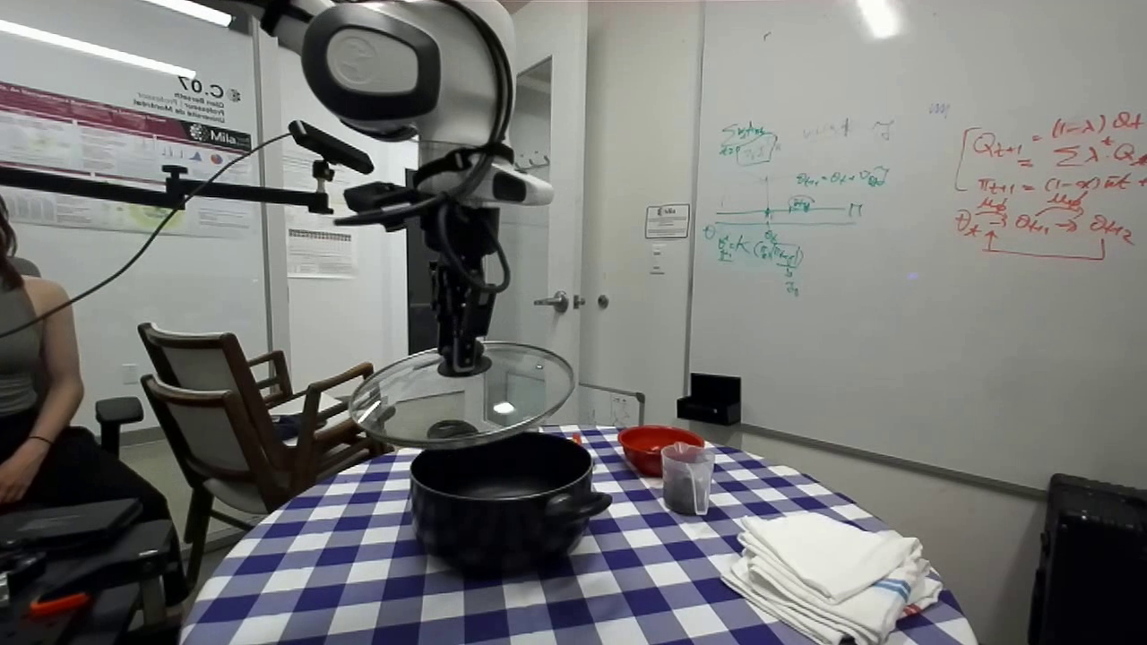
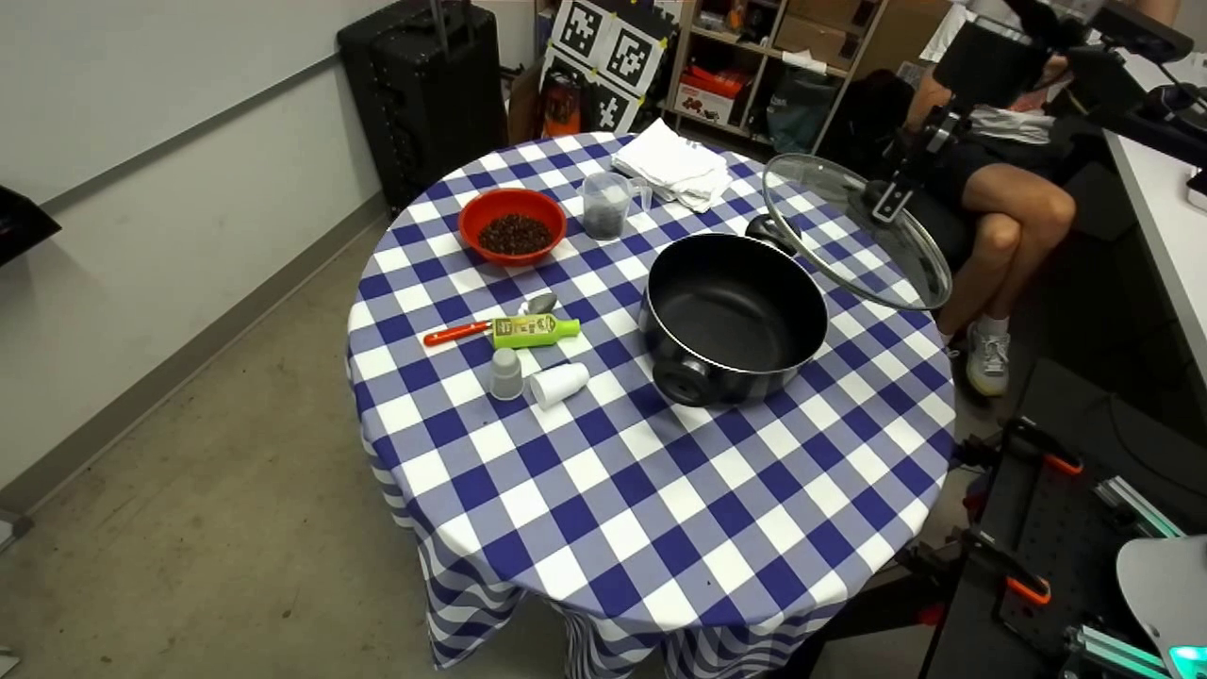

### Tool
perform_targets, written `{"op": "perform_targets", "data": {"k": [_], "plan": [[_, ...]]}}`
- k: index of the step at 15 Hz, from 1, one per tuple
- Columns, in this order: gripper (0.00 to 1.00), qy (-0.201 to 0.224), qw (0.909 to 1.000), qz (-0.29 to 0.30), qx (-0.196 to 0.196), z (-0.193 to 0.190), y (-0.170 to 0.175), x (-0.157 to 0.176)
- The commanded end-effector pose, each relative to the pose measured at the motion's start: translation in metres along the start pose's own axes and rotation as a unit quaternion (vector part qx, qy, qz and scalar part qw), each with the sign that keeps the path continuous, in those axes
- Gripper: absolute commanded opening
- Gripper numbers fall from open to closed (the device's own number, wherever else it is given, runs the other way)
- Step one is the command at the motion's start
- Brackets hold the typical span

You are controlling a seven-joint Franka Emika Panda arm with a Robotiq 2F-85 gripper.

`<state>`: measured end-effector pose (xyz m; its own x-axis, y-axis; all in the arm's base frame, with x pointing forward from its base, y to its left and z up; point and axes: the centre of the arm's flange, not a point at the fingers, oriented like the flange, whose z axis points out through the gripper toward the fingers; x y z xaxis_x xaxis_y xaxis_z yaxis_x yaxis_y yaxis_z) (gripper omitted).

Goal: Remove the lid from the pot and put it on the table

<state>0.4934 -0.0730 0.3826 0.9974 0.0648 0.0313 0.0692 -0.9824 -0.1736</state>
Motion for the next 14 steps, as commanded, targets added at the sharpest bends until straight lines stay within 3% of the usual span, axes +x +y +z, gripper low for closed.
{"op": "perform_targets", "data": {"k": [1,5,10,14], "plan": [[0.25,0.011,0.9973,0.072,-0.01,0.009,0.012,-0.055],[0.25,0.0,0.9912,0.132,-0.013,0.043,0.039,-0.083],[0.25,-0.011,0.9813,0.192,-0.001,0.081,0.098,-0.109],[0.25,-0.005,0.9747,0.223,-0.004,0.101,0.143,-0.108]]}}
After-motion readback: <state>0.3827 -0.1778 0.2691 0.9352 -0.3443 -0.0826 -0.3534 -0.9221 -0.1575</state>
